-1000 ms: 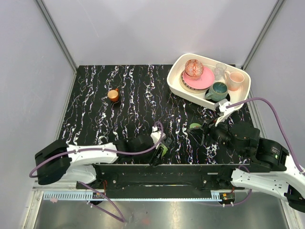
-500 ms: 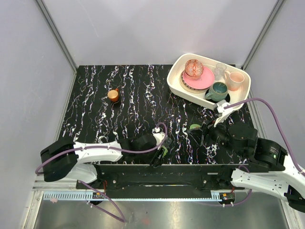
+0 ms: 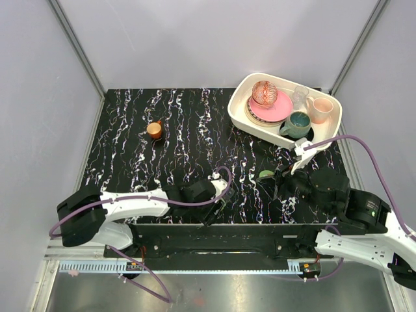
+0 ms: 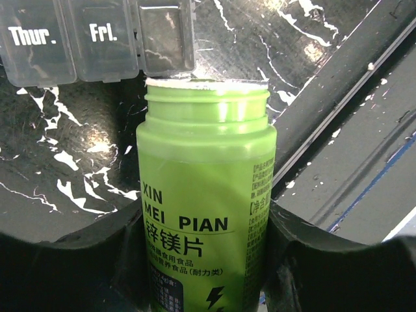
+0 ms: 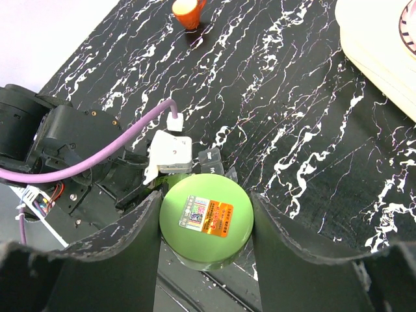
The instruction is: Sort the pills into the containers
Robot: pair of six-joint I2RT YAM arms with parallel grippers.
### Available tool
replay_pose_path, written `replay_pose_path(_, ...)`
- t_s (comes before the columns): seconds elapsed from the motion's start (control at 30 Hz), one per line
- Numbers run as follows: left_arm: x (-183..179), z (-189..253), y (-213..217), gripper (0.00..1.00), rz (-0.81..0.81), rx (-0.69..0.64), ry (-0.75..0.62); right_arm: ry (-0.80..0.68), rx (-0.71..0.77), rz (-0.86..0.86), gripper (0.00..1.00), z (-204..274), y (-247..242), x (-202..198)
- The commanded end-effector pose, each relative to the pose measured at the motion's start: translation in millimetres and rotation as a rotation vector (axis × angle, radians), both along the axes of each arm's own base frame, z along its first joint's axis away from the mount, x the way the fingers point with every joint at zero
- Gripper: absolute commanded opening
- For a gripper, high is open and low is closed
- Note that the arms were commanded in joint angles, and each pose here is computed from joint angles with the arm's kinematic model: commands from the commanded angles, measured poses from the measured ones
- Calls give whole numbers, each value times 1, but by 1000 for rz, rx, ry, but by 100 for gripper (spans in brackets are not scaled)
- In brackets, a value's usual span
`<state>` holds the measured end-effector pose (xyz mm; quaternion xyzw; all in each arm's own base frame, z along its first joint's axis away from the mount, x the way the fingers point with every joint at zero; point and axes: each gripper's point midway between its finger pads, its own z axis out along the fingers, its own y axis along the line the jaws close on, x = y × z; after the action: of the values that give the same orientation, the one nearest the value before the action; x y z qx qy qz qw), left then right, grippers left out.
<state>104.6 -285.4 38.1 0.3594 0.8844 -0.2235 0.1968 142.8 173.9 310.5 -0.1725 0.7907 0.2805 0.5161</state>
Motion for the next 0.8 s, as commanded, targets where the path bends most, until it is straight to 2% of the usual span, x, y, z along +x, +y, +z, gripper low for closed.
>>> replay_pose_path(0.0,15,14,-9,0,7,-29,-54,-25,8,-20,0,5,-3,3)
replay_pose_path(0.77,31,7,-11,0,0,35,-25,-41,22,-60,0,8,-17,4)
